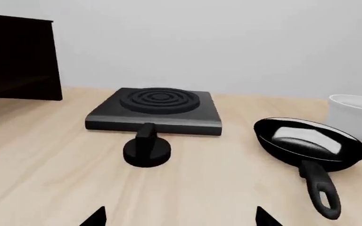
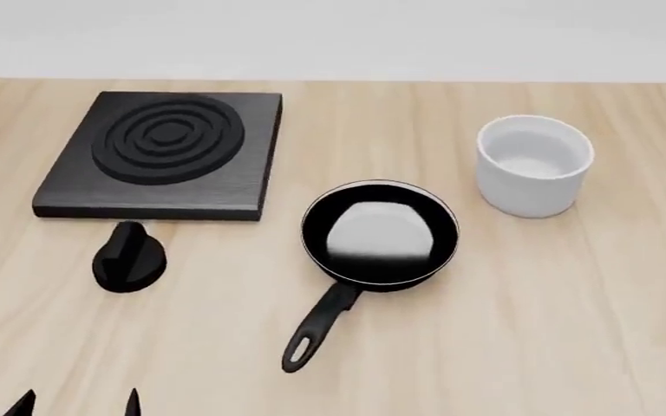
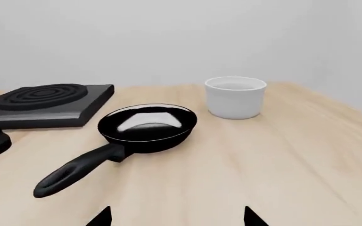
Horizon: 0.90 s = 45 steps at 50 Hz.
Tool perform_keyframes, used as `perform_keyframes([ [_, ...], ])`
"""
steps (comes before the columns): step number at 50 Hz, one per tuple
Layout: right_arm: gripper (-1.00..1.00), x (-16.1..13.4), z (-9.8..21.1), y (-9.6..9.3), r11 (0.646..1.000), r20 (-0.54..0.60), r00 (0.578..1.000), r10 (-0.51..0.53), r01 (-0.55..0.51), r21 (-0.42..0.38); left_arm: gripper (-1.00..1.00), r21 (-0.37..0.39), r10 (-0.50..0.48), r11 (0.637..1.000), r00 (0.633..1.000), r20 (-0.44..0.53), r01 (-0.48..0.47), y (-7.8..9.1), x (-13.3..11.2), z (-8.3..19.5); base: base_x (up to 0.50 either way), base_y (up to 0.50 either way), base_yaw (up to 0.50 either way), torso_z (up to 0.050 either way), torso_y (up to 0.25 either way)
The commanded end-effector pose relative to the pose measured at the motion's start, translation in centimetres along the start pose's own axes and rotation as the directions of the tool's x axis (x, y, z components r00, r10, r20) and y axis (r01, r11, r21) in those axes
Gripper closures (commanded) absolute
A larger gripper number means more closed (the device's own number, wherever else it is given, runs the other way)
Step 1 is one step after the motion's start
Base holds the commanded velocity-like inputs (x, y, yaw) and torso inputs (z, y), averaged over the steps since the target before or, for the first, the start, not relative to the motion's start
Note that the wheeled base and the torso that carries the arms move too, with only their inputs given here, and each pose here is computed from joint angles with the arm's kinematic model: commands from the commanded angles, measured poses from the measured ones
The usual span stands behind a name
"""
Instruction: Put the frying pan on the cabinet shelf.
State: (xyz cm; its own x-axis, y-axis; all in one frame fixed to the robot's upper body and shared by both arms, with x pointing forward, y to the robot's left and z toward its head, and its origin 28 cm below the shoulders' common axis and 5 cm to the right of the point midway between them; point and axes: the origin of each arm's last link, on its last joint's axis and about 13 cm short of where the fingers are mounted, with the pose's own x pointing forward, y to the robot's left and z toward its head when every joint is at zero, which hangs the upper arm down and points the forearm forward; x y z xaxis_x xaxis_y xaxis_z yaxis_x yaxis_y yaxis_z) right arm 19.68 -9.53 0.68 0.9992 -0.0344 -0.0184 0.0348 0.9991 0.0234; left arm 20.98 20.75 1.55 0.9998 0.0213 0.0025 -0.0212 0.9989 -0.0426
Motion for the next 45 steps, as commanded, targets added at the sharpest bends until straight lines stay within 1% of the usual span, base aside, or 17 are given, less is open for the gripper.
perform_keyframes([
  [1, -1.00, -0.21, -0.05, 0.06, 1.000, 0.001, 1.000, 0.002, -0.002, 0.000, -1.00, -0.004, -0.002, 1.000, 1.000, -0.005, 0.002, -0.02, 0.02, -0.05, 0.40, -0.35, 0.00, 0.000, 0.000],
  [10, -1.00, -0.38, 0.01, 0.05, 1.000, 0.004, 1.000, 0.002, -0.002, -0.007, -1.00, 0.000, -0.004, 1.000, 1.000, -0.004, 0.004, -0.03, 0.03, -0.02, 0.44, -0.30, 0.00, 0.000, 0.000],
  [27, -1.00, -1.13, -0.19, 0.20, 1.000, 0.005, 1.000, 0.009, -0.009, -0.009, -1.00, 0.005, -0.009, 1.000, 1.000, -0.001, 0.009, -0.09, -0.04, -0.03, 0.50, -0.11, 0.00, 0.000, 0.000],
  [40, -1.00, -0.86, -0.21, 0.34, 1.000, 0.008, 1.000, 0.009, -0.009, -0.007, -1.00, 0.004, -0.013, 1.000, 1.000, -0.002, 0.013, -0.11, 0.05, -0.08, 0.50, -0.09, 0.00, 0.000, 0.000],
  [45, -1.00, -0.76, -0.32, 0.46, 1.000, 0.006, 1.000, 0.012, -0.012, -0.007, -1.00, 0.000, -0.009, 1.000, 1.000, 0.006, 0.009, -0.17, -0.09, 0.34, 0.50, -0.09, 0.00, 0.000, 0.000],
])
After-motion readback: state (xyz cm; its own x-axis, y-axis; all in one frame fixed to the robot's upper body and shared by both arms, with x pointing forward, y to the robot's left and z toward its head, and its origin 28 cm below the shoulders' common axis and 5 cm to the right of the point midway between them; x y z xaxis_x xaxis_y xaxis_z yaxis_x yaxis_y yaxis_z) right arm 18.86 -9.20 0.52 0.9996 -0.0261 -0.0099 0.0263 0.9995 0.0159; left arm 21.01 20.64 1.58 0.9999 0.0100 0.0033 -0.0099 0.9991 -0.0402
